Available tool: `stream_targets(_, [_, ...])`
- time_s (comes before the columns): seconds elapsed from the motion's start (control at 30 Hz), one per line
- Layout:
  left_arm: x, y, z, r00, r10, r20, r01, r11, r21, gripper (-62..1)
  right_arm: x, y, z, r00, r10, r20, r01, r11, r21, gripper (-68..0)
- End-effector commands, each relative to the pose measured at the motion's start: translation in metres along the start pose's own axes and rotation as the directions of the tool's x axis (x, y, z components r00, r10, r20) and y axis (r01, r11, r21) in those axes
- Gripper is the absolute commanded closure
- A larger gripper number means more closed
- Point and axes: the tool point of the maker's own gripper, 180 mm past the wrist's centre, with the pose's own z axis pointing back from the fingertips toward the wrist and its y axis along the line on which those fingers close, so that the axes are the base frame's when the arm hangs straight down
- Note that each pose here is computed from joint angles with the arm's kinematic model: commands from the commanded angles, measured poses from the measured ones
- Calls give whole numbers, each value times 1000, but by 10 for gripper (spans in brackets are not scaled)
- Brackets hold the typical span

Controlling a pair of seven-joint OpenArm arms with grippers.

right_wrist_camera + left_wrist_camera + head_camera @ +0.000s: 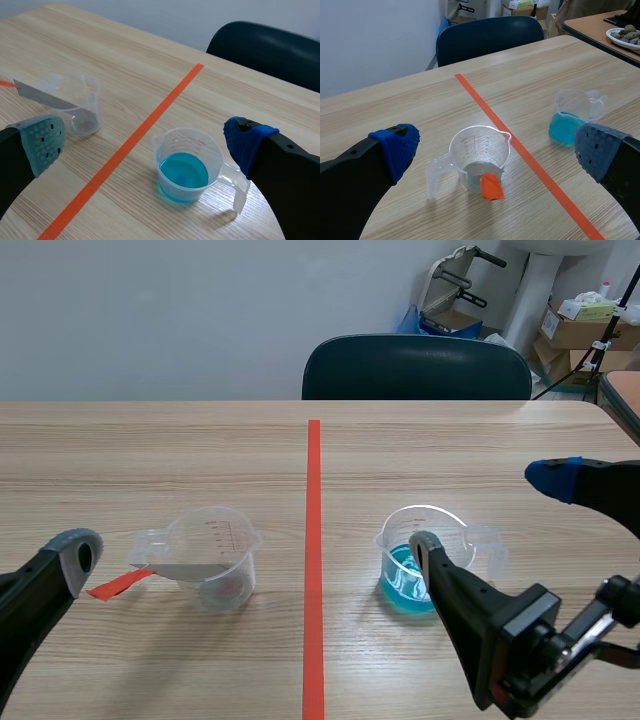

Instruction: Do the redox reaction experiment

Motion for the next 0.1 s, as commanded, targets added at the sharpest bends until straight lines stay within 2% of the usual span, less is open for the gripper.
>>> stream_targets(0.0, [9,-2,-1,999,6,37,-6,1000,-2,-623,8,-3,-2,1000,7,22,-7,1000,-3,-679])
stream_targets(0.07, [9,-2,-1,999,6,37,-6,1000,-2,-623,6,-3,-2,1000,7,9,-7,1000,-3,-679])
